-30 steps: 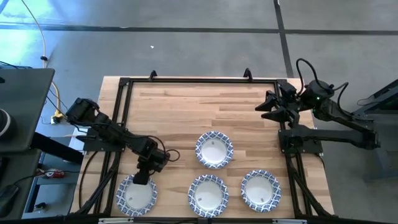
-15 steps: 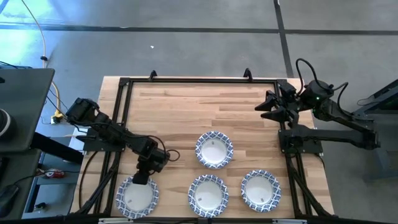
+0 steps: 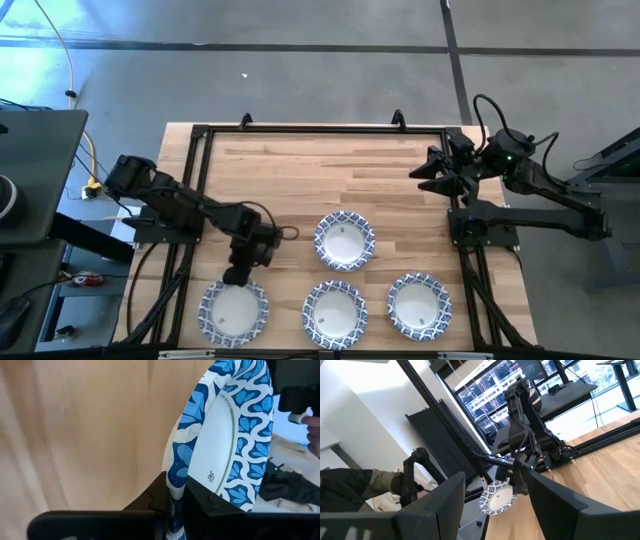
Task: Nest bowls inside each other
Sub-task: Stack the white patterned bowl on top of the other white patterned bowls
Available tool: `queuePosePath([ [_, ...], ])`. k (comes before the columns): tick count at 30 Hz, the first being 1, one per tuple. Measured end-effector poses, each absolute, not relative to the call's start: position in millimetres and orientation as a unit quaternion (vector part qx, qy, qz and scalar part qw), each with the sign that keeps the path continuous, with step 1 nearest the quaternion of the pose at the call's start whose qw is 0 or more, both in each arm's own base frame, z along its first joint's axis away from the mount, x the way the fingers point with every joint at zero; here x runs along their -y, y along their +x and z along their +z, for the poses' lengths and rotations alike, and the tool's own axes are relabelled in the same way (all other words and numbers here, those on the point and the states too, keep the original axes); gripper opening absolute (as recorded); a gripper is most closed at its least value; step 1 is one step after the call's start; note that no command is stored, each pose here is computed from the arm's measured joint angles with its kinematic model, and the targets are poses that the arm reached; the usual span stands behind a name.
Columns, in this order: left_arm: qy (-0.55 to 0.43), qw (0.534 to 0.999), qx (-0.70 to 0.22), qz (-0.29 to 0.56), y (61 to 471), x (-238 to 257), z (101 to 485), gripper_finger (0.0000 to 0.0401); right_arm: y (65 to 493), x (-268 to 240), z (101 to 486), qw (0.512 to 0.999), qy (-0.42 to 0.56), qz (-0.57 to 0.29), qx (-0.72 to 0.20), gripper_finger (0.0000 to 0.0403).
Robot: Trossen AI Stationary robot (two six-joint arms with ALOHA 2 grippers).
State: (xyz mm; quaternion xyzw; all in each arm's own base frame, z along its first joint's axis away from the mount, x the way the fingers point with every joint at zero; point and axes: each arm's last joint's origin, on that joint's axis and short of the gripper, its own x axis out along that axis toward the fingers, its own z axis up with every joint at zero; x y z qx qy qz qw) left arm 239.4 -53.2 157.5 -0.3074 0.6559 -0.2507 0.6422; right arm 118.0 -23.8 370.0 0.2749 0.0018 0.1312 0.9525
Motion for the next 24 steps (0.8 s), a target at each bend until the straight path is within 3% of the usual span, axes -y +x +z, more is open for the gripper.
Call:
queuePosePath([
  [12,-0.316,0.736,-0.549,-0.238,276.0,0.3,217.5,0.0024,118.4,24.0,369.4,0.954,0.270,0.129,-0.003,0.0206],
  [24,-0.344,0.806,-0.471,-0.106,296.2,-70.6,265.1,0.0024,118.6,24.1,369.0,0.957,0.261,0.127,-0.003,0.0206],
])
